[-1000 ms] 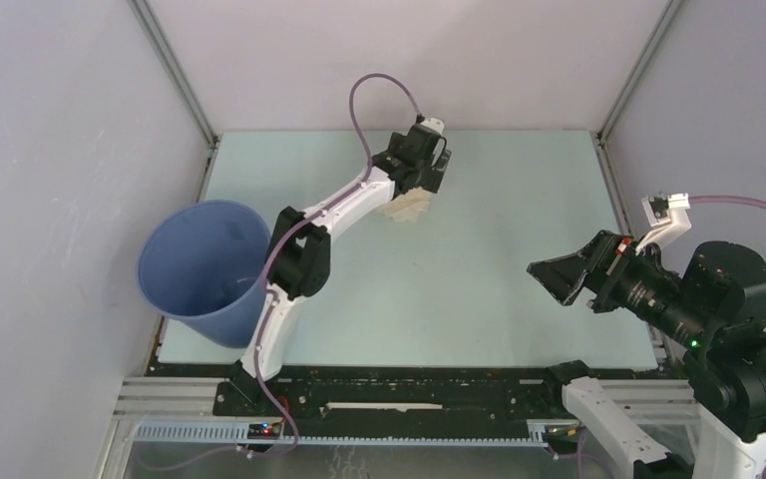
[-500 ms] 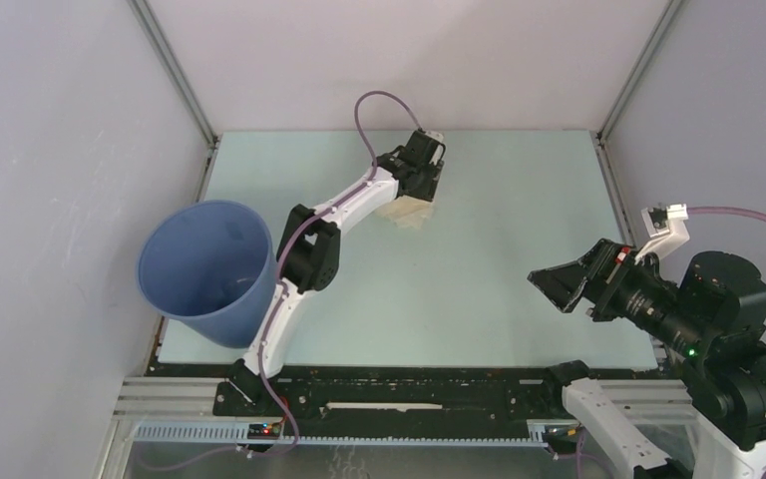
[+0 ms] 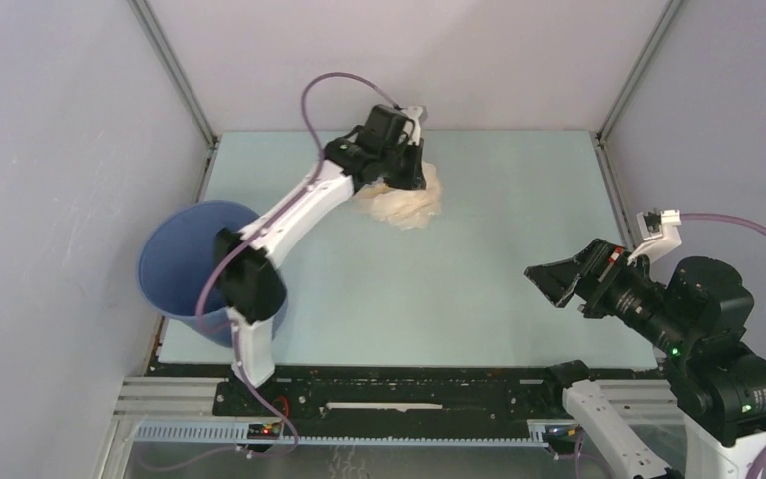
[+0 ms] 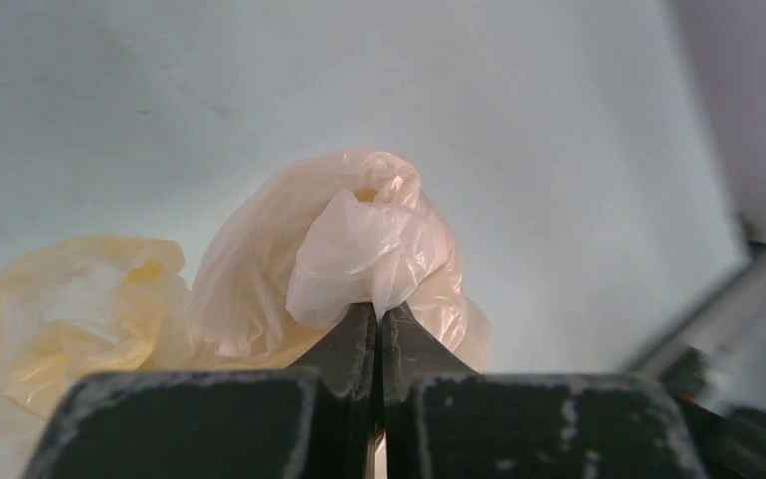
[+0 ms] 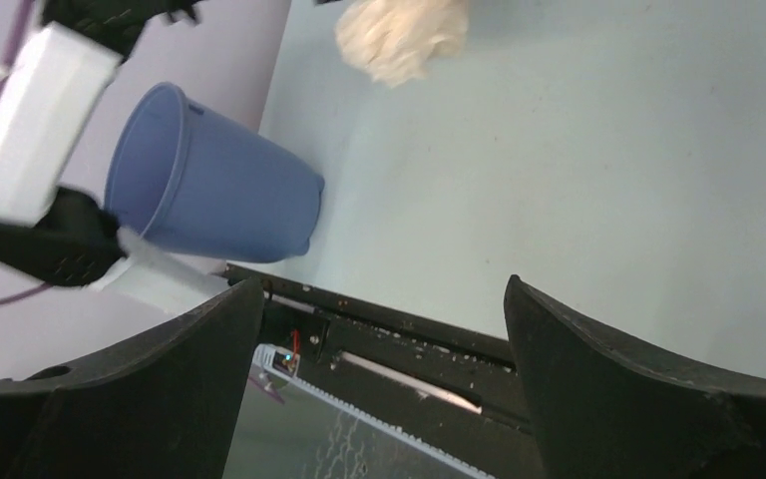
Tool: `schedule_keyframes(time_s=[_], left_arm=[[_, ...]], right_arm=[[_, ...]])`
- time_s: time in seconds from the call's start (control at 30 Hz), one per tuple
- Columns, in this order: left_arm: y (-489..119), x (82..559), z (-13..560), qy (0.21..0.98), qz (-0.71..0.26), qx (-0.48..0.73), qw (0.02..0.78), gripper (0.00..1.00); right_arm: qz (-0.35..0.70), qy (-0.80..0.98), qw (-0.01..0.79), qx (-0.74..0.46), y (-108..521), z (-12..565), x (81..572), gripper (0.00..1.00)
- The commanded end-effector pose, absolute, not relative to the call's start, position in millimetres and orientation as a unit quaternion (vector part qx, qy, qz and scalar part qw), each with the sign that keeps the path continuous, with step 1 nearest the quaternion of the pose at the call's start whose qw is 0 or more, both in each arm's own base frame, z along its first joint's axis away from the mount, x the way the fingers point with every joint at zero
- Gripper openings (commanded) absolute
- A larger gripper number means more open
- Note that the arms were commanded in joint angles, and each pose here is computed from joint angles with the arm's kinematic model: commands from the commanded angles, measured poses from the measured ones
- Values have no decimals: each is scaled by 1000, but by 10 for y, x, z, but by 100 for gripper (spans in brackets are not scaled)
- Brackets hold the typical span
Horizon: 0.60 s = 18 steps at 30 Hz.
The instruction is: Put the trash bags into the trash bin
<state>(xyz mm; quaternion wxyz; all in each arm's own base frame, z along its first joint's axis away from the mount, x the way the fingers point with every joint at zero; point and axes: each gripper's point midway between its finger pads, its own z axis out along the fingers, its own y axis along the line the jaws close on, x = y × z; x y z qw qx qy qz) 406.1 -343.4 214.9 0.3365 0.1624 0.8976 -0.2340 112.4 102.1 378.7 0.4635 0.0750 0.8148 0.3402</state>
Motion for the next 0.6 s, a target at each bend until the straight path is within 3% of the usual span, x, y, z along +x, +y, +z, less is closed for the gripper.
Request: schedule_keyframes(time_s=[0.0,0.17,0.37,0.57], left_arm=[[-3550,3325,2896,860,-393,148,290,0],[-3544,2959,3213,821,-504,59,261,0],[-3692,2895,3294,793,-591,-41,143,0],[-3785,3190,3367,756,-641,-70,114,0]], right_arm=[[332,792,507,66,1005,3894,1361,100],[369,819,438,38,1294,3692,1765,100],[526,797,289,-60,2018,3707,2097,95],[474,831,282,-75,2224,3257,2459,94]])
